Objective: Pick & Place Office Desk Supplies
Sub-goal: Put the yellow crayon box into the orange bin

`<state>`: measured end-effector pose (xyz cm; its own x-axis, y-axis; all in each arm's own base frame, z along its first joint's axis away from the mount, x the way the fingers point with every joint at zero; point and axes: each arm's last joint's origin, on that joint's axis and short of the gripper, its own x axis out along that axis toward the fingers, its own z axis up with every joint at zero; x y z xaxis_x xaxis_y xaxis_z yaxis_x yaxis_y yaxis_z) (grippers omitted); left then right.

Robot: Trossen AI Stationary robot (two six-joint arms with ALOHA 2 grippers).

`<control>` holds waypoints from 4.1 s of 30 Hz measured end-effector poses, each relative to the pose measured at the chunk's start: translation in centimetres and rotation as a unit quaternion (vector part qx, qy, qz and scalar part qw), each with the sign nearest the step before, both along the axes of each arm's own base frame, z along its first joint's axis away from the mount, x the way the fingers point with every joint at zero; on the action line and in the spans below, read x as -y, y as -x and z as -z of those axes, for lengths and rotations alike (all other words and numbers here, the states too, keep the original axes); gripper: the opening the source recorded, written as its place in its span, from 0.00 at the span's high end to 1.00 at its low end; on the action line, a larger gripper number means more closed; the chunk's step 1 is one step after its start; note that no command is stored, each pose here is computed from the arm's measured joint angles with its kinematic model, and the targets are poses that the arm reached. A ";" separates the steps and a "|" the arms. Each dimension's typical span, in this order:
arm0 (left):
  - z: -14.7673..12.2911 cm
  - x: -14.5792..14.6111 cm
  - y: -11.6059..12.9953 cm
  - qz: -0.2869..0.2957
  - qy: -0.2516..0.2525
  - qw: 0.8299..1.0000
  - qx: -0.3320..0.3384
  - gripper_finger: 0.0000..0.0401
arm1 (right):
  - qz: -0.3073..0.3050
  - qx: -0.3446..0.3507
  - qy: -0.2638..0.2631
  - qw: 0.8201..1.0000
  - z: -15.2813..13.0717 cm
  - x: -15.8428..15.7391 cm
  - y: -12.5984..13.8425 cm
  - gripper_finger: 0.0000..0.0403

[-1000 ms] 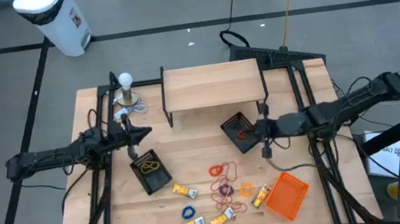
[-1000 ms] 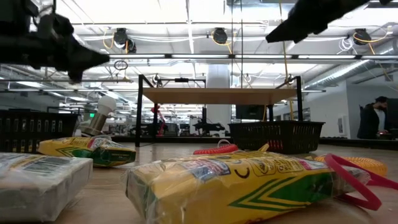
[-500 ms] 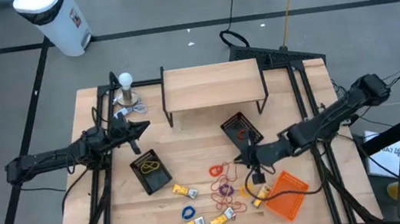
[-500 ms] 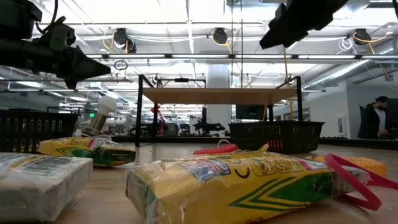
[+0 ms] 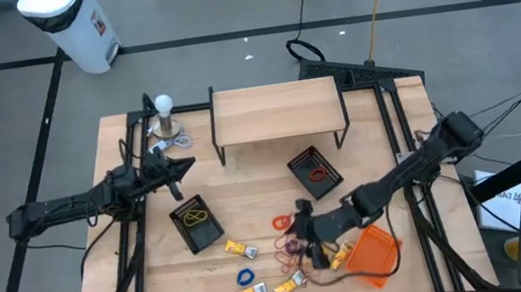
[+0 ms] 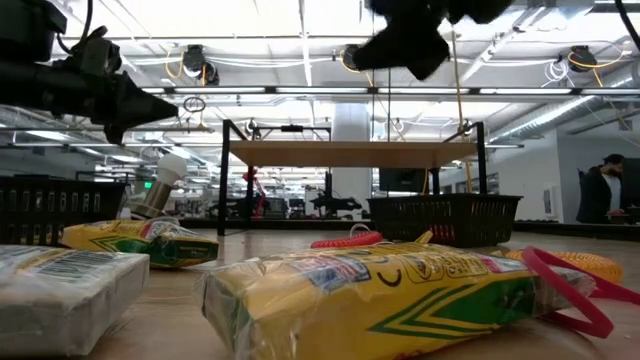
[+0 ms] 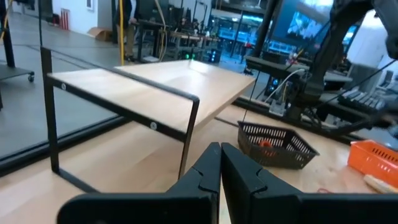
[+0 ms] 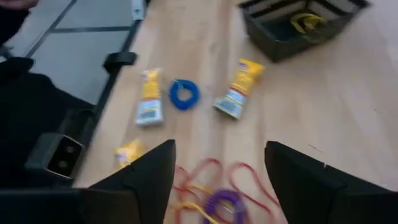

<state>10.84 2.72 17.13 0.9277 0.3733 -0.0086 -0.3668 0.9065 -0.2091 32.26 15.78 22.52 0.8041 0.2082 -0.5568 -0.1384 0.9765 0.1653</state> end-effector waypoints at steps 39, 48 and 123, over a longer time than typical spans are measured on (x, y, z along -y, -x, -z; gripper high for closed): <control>0.0 0.1 0.0 0.016 0.028 0.999 0.011 0.98 | -0.078 -0.341 0.044 0.936 3.7 -6.0 2.1 0.35; 0.3 0.1 0.0 0.017 0.042 0.999 -0.003 0.98 | -0.054 -0.388 0.060 0.918 5.9 -5.9 2.1 0.35; 0.2 0.2 -0.1 0.027 0.044 0.999 0.006 0.98 | 0.191 -0.440 -0.079 0.874 8.6 0.0 3.9 0.37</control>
